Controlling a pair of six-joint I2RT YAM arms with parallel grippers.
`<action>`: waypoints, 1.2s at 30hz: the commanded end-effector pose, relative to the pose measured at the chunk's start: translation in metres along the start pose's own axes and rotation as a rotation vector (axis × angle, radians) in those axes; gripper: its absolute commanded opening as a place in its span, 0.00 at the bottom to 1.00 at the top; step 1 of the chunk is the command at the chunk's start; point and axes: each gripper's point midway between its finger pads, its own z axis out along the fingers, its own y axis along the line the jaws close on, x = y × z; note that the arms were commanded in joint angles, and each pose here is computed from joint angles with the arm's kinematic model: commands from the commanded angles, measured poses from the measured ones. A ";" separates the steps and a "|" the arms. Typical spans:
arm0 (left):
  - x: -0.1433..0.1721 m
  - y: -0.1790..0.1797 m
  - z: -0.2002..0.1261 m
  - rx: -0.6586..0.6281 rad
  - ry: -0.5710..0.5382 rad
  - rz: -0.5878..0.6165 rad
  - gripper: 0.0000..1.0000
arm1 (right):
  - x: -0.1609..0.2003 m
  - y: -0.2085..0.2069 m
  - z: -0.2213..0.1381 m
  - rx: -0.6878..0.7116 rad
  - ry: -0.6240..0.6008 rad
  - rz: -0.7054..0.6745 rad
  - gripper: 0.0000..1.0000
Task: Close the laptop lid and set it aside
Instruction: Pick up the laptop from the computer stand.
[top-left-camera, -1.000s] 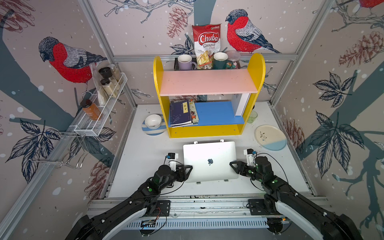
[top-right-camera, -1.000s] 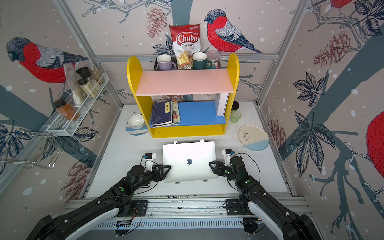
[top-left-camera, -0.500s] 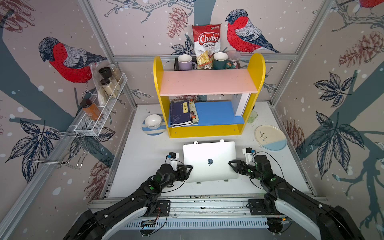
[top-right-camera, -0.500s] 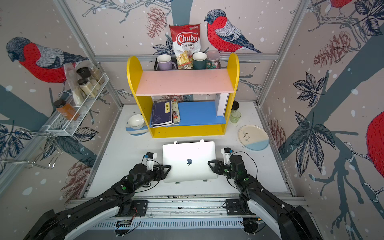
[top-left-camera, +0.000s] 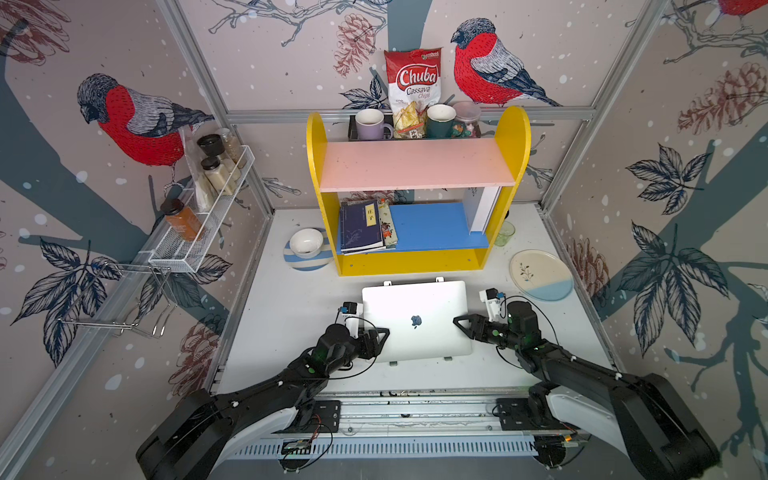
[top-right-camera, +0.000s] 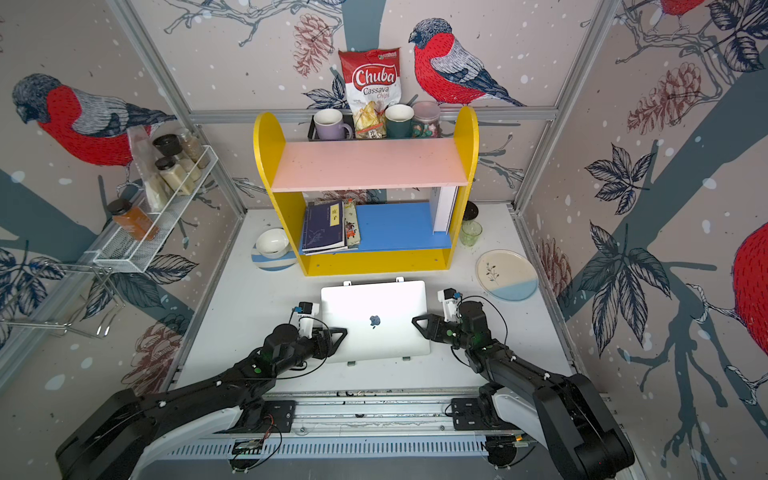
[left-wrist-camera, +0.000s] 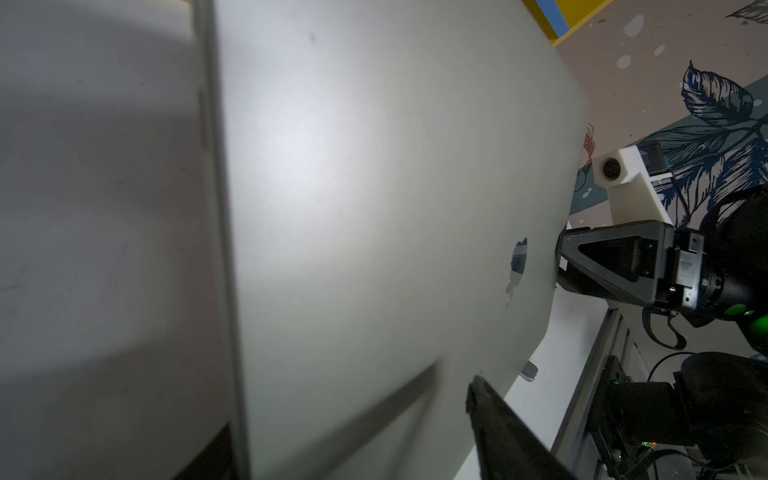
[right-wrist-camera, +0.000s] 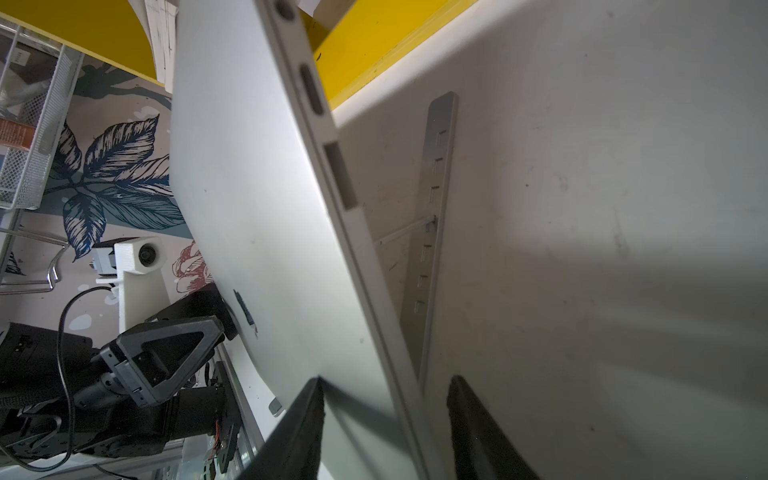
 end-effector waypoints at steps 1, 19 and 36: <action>-0.016 -0.027 -0.001 0.119 -0.059 0.026 0.66 | -0.007 0.015 -0.001 -0.069 -0.010 -0.020 0.44; -0.036 -0.039 -0.014 0.120 -0.114 0.011 0.62 | -0.016 0.036 -0.005 -0.170 -0.028 -0.042 0.43; -0.052 -0.063 -0.015 0.207 -0.127 -0.039 0.49 | -0.021 0.048 -0.005 -0.217 -0.017 -0.042 0.43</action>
